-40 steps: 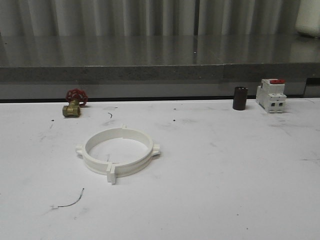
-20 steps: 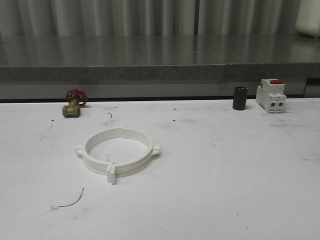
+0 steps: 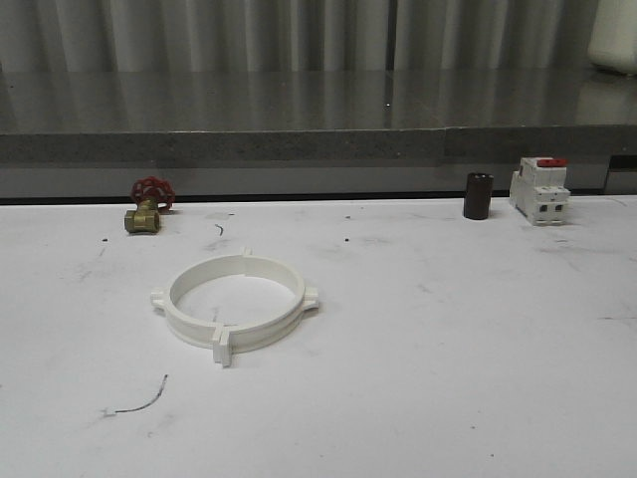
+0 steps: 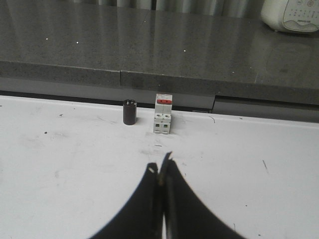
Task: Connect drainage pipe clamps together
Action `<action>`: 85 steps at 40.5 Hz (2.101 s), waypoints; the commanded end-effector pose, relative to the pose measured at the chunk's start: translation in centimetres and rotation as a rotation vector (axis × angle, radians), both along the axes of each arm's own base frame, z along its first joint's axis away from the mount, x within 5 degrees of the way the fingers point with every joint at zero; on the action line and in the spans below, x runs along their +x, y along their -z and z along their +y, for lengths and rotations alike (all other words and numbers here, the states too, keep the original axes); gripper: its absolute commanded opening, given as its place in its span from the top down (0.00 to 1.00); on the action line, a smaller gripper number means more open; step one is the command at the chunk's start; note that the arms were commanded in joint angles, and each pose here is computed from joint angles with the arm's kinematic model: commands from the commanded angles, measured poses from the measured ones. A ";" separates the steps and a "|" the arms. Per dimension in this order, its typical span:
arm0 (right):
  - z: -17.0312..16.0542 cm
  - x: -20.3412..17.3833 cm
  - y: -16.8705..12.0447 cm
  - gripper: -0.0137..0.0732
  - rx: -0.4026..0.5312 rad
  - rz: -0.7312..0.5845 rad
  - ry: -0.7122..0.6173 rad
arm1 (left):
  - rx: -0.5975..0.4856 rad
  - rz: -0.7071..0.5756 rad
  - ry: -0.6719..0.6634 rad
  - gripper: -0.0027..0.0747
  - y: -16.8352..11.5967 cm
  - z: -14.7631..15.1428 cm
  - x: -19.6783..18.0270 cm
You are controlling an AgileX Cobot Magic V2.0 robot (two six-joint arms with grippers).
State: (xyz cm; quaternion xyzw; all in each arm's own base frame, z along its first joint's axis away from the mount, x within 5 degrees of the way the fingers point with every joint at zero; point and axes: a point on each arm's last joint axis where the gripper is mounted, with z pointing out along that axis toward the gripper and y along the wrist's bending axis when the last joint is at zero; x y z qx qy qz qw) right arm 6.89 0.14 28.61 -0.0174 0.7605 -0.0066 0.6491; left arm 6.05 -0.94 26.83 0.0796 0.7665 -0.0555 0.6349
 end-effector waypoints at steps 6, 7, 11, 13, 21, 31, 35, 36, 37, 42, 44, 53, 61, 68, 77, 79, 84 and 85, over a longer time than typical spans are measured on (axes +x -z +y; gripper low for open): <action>0.0 0.1 -1.4 0.98 -0.002 -0.091 0.001 | -0.049 -0.177 -0.046 0.99 1.5 0.1 -1.3; 0.0 0.1 -1.4 0.98 -0.002 -0.091 0.001 | -0.055 -0.183 -0.066 0.99 2.0 0.2 -1.4; 0.0 0.1 -1.4 0.98 -0.002 -0.091 0.001 | -0.062 -0.182 -0.130 0.99 3.6 0.5 -1.4; 0.0 0.1 -1.4 0.98 -0.002 -0.087 0.001 | -0.058 -0.160 -0.156 0.99 4.3 0.6 -1.2; 0.0 0.1 -1.4 0.98 -0.002 -0.085 0.001 | -0.051 -0.140 -0.195 0.99 6.5 0.9 -0.7; 0.0 0.1 -1.4 0.98 -0.002 -0.085 0.001 | -0.055 -0.182 -0.201 0.99 6.6 0.9 -0.6; 0.0 0.1 -1.4 0.98 -0.002 -0.085 0.001 | -0.055 -0.182 -0.201 0.99 6.6 0.9 -0.6; 0.0 0.1 -1.4 0.98 -0.002 -0.085 0.001 | -0.055 -0.182 -0.201 0.99 6.6 0.9 -0.6; 0.0 0.1 -1.4 0.98 -0.002 -0.085 0.001 | -0.055 -0.182 -0.201 0.99 6.6 0.9 -0.6; 0.0 0.1 -1.4 0.98 -0.002 -0.085 0.001 | -0.055 -0.182 -0.201 0.99 6.6 0.9 -0.6; 0.0 0.1 -1.4 0.98 -0.002 -0.085 0.001 | -0.055 -0.182 -0.201 0.99 6.6 0.9 -0.6; 0.0 0.1 -1.4 0.98 -0.002 -0.085 0.001 | -0.055 -0.182 -0.201 0.99 6.6 0.9 -0.6; 0.0 0.1 -1.4 0.98 -0.002 -0.085 0.001 | -0.055 -0.182 -0.201 0.99 6.6 0.9 -0.6; -0.1 0.2 -1.1 0.98 -0.016 -0.082 0.003 | -0.055 -0.182 -0.201 0.99 6.6 0.9 -0.6; 0.2 0.1 3.0 0.98 -0.004 -0.147 -0.034 | -0.055 -0.182 -0.201 0.99 6.6 0.9 -0.6; 0.2 0.0 4.8 0.98 0.012 -0.140 -0.031 | -0.055 -0.182 -0.201 0.99 6.6 0.9 -0.6; 0.2 -0.5 8.0 0.98 0.035 -0.116 -0.028 | -0.055 -0.182 -0.201 0.99 6.6 0.9 -0.6; 0.1 -0.5 8.5 0.98 0.037 -0.111 -0.027 | -0.055 -0.182 -0.201 0.99 6.6 0.9 -0.6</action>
